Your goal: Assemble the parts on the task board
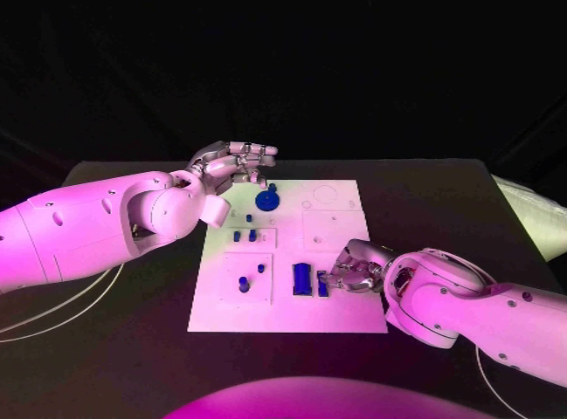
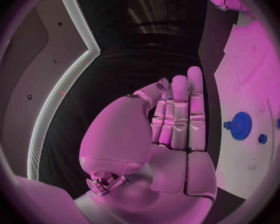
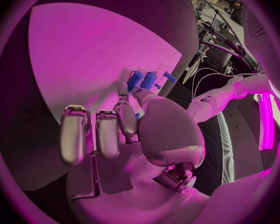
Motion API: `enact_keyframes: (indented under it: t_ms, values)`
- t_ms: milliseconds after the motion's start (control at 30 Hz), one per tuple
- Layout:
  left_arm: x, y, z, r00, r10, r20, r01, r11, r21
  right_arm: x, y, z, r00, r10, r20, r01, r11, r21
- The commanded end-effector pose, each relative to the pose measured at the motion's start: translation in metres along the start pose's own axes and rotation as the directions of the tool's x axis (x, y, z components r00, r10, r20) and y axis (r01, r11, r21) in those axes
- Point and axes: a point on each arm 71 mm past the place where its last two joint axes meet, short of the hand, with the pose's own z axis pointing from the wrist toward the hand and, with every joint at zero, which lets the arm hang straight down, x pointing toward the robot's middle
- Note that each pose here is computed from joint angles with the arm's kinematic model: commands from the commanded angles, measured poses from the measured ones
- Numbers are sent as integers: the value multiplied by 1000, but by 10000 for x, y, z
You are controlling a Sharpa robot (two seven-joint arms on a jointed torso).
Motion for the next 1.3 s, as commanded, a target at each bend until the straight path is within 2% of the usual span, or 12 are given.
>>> enact_keyframes:
  t_ms: [33,300,500,800,1300]
  values:
    - [28,-8,1,1000,-3,-23,3,1000,7,12,24,-1,1000,-13,0,13,1000,-10]
    - [22,-9,-1,1000,-2,-22,2,1000,7,-5,20,-15,1000,-20,21,20,1000,-20]
    - [18,-8,-2,1000,-2,-23,3,1000,5,-34,-14,-83,998,-35,42,37,998,-46]
    - [10,-8,-3,1000,-2,-21,2,1000,5,5,-42,-154,996,-87,-9,86,993,-77]
    - [19,-6,5,1000,-3,-24,3,1000,6,32,-67,-97,994,-110,-10,110,993,-49]
